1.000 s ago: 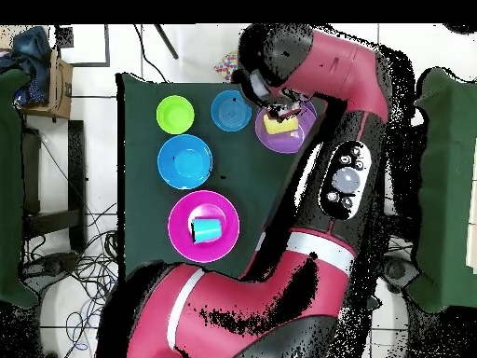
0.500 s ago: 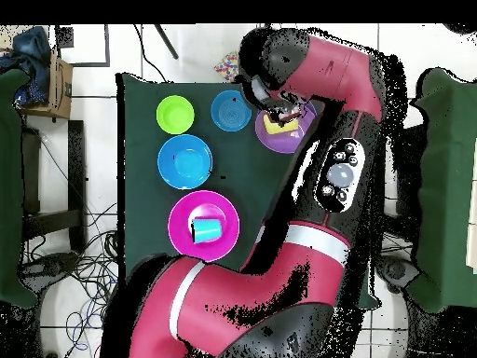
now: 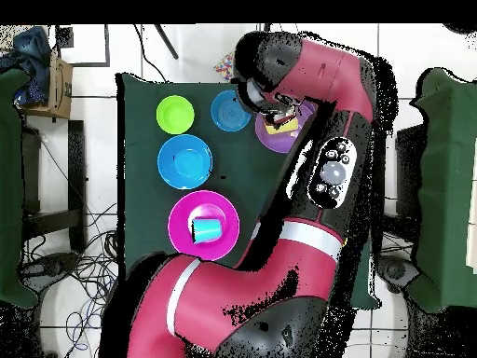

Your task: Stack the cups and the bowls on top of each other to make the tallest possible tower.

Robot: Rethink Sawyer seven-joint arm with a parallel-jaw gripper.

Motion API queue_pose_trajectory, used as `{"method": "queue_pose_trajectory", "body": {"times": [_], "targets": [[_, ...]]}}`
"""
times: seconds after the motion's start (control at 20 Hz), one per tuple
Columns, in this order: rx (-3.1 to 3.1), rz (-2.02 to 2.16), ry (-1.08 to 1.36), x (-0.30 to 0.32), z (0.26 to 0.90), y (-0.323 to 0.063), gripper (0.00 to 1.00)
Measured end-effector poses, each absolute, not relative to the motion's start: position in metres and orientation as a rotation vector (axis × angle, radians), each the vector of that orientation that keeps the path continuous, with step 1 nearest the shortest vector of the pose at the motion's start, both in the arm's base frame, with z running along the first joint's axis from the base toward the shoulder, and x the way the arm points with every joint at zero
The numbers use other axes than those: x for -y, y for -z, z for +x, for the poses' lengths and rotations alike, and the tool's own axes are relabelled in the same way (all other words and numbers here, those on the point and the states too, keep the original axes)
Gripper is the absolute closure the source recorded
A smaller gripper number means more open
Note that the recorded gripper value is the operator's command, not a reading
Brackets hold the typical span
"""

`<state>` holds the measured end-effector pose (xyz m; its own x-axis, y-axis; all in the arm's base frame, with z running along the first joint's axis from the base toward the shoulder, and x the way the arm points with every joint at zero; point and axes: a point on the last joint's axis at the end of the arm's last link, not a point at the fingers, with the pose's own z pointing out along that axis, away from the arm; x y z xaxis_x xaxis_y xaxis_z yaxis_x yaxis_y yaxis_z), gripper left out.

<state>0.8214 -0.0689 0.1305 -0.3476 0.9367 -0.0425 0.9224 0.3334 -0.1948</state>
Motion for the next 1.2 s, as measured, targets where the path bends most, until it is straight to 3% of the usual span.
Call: {"method": "queue_pose_trajectory", "body": {"times": [1.2], "targets": [[2.537,-1.705,-0.313,0.026,0.823,-0.131,0.0]]}}
